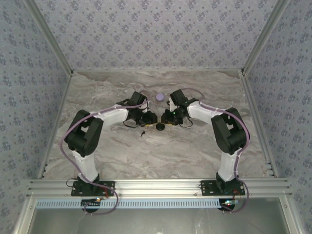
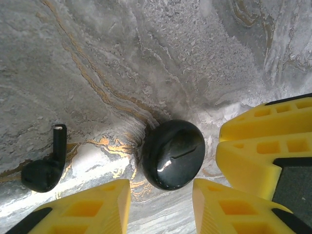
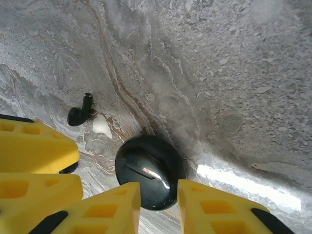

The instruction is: Insert wireless bluetooth earbuds into charging case

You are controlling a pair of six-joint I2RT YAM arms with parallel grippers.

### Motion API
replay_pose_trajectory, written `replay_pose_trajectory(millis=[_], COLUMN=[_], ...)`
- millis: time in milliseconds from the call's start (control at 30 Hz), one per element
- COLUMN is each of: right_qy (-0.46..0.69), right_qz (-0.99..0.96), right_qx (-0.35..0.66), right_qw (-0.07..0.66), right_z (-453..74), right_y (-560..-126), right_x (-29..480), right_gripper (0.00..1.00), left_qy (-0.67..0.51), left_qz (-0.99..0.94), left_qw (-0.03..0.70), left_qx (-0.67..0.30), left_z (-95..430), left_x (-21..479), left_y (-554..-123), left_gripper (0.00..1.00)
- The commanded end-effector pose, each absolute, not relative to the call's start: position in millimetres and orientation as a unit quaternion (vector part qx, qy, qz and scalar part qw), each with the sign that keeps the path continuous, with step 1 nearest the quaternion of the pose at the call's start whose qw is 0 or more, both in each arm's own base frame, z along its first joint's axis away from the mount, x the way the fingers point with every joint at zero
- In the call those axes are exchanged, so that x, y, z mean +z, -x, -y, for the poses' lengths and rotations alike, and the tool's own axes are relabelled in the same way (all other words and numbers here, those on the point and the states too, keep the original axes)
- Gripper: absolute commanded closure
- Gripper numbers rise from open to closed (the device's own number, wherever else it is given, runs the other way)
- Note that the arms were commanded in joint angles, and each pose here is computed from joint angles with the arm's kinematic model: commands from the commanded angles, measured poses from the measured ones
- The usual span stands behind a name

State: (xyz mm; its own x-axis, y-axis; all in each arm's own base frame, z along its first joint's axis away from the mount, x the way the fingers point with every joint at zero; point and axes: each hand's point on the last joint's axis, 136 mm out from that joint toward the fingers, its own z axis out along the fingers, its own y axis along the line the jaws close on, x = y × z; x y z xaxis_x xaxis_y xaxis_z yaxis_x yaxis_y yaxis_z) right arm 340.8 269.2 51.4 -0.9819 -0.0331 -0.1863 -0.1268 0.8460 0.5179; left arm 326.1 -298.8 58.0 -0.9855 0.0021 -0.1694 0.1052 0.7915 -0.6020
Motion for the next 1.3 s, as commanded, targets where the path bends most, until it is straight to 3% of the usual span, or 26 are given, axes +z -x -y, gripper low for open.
replay_pose_trajectory(millis=[0, 967, 1267], right_qy=[0.026, 0.008, -0.001], right_qz=[-0.959, -0.966, -0.961], right_qx=[0.274, 0.255, 0.273], right_qw=[0.062, 0.040, 0.032], right_z=[-266, -254, -255], right_y=[-337, -326, -325], right_x=[38, 11, 8], right_gripper=[0.73, 0.80, 0.82], left_qy=[-0.028, -0.016, 0.000], left_qz=[-0.941, -0.933, -0.921], left_qw=[0.066, 0.032, 0.034], left_qx=[-0.330, -0.358, -0.389], left_z=[303, 328, 336], left_x=[52, 26, 30], left_y=[-324, -318, -322], left_gripper=[0.62, 0.60, 0.64])
